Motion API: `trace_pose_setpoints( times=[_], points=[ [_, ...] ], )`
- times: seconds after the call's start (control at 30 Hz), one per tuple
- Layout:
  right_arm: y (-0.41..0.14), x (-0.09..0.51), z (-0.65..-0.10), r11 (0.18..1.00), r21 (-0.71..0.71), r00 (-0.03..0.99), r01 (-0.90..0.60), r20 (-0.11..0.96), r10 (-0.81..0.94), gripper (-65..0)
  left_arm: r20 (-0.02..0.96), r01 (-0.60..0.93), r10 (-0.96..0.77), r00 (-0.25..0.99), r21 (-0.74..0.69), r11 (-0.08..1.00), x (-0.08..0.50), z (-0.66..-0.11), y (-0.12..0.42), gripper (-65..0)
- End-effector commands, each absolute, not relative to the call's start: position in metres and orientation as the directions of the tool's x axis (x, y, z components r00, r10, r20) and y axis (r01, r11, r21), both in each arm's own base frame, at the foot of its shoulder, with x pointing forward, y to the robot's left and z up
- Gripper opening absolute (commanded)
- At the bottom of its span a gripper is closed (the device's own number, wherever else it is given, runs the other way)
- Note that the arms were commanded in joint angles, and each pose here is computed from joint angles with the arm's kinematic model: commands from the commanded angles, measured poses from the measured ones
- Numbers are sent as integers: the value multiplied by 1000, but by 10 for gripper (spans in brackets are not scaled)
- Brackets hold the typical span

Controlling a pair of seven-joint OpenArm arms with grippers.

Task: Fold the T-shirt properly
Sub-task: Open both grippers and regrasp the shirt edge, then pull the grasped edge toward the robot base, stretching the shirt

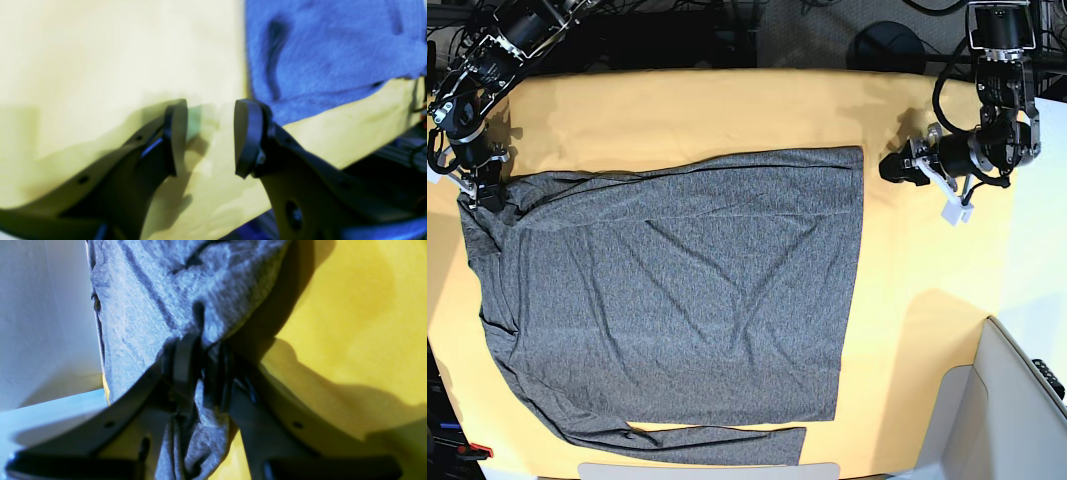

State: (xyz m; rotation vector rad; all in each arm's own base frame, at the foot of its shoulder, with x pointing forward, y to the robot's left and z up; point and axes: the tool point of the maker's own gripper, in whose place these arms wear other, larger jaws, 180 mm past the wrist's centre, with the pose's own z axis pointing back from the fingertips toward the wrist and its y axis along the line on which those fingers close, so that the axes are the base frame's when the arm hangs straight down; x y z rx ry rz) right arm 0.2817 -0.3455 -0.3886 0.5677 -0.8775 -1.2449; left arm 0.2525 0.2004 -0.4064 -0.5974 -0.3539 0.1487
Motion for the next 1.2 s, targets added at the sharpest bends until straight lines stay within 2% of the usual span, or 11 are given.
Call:
trace_pose_setpoints(
  times=[0.0, 0.27, 1.0, 1.1, 1.17],
  points=[
    [-346, 271, -402, 236, 753, 74, 615, 242, -967, -549, 300, -4, 219, 929, -582, 814, 257, -404, 198, -415],
    [-346, 270, -402, 235, 752, 75, 616, 241, -968, -549, 279, 27, 193, 941, -630, 776, 246, -422, 180, -405],
    [-344, 266, -406, 233, 745, 79, 625, 237, -968, -549, 279, 134, 101, 955, -711, 691, 264, -405, 120, -407],
    [-344, 265, -407, 232, 744, 80, 627, 235, -969, -549, 280, 136, 100, 955, -710, 691, 264, -405, 120, -446],
    [-344, 261, -410, 232, 738, 82, 633, 235, -969, -549, 281, 134, 102, 954, -708, 693, 265, -405, 122, -502]
  ],
)
